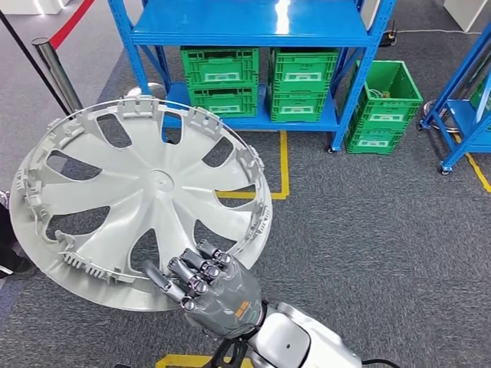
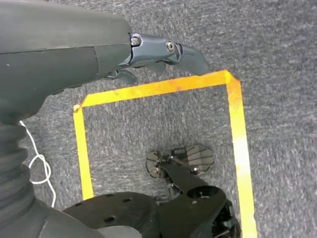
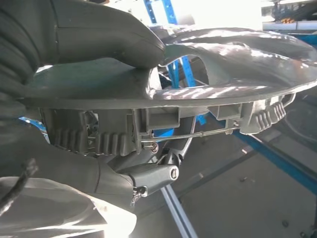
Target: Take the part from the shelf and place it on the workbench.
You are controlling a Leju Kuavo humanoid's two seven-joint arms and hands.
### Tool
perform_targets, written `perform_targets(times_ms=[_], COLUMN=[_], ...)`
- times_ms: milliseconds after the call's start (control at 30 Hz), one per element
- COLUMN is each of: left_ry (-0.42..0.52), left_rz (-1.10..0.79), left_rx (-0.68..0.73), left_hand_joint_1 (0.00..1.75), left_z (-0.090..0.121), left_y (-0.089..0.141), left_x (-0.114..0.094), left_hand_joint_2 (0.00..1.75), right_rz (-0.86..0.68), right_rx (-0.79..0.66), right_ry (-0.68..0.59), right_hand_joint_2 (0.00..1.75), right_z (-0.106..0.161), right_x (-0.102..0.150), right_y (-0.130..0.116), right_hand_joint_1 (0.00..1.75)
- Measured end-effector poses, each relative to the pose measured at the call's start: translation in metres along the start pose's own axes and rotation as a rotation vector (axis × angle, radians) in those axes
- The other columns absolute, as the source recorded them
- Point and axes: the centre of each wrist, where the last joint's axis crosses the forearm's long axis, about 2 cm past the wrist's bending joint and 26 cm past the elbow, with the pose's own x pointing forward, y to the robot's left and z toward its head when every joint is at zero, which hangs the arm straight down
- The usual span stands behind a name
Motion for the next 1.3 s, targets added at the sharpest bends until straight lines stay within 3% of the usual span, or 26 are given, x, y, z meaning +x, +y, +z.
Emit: perform_targets(times_ms=[700,1000,1300], left_ry=[-0.008,-0.112,-0.107], left_rz=[-0.129,-0.210,-0.255], left_rx=[0.019,0.007,-0.017], left_hand_joint_1=[0.00,0.00,0.00], left_z=[-0.002,-0.022,-0.030], left_y=[0.023,0.029,0.024], left_x=[0.000,0.033,0.047], left_hand_joint_2=[1.75,1.75,1.75], right_rz=[0.011,0.034,0.063], right_rx=[0.014,0.017,0.030], right_ry=[0.028,0.061,0.096], right_hand_joint_2=[1.75,1.75,1.75], right_z=[0.007,0.018,0.036], right_x=[-0.005,-0.015,-0.026], right_y=[0.000,-0.007,-0.016], right_hand_joint_1=[1.75,1.75,1.75])
